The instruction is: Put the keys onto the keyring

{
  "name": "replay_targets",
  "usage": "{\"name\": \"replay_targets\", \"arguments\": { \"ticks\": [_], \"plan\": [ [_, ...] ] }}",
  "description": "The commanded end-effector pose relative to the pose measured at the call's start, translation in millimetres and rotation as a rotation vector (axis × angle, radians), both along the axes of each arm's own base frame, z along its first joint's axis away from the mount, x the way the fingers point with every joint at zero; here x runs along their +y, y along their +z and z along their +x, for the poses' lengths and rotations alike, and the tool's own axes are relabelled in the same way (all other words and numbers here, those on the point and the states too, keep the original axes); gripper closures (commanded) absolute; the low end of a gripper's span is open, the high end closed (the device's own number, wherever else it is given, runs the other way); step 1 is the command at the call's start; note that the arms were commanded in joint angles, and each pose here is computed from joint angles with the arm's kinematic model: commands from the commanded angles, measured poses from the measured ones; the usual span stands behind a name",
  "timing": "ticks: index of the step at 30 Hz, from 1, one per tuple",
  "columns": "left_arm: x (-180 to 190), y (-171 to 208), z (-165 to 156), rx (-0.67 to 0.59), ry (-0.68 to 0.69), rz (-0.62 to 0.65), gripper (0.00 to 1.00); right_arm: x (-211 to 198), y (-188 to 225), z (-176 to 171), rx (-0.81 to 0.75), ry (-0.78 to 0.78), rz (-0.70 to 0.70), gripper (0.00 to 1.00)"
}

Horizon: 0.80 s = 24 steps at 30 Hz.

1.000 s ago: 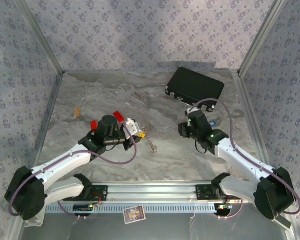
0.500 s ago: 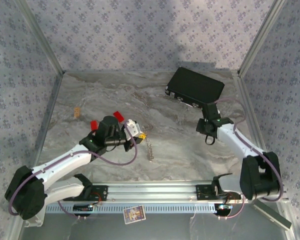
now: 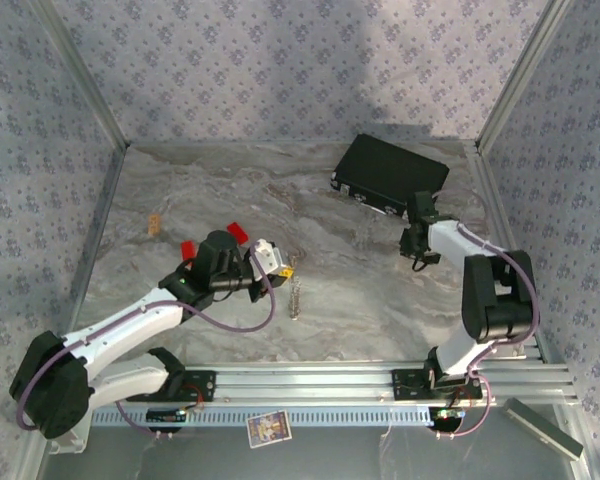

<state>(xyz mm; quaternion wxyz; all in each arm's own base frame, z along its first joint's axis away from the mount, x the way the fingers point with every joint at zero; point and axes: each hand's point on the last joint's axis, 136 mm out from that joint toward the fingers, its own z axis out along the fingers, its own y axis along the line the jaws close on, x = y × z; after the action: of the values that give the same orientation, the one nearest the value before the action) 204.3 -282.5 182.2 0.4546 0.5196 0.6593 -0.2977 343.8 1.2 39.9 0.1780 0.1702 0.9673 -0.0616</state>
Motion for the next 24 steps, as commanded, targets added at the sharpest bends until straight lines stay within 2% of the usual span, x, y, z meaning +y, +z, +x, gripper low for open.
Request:
{"name": "replay_targets", "arguments": {
  "ticks": [1, 9, 13, 19, 24],
  "plan": [
    [-10, 24, 2, -0.060, -0.038, -0.045, 1.00, -5, -2, 5, 0.045, 0.035, -0.042, 0.64],
    [-10, 23, 2, -0.061, -0.040, -0.048, 1.00, -13, -6, 15, 0.104, 0.047, -0.118, 0.71],
    [-11, 23, 2, -0.065, -0.042, -0.050, 1.00, -16, -10, 7, 0.156, 0.048, -0.156, 0.75],
    [-11, 23, 2, -0.067, -0.046, -0.049, 1.00, -11, -13, 6, 0.173, 0.068, -0.145, 0.74],
    [-12, 23, 2, -0.068, -0.050, -0.053, 1.00, -12, -12, 6, 0.183, 0.075, -0.163, 0.79]
  ]
}}
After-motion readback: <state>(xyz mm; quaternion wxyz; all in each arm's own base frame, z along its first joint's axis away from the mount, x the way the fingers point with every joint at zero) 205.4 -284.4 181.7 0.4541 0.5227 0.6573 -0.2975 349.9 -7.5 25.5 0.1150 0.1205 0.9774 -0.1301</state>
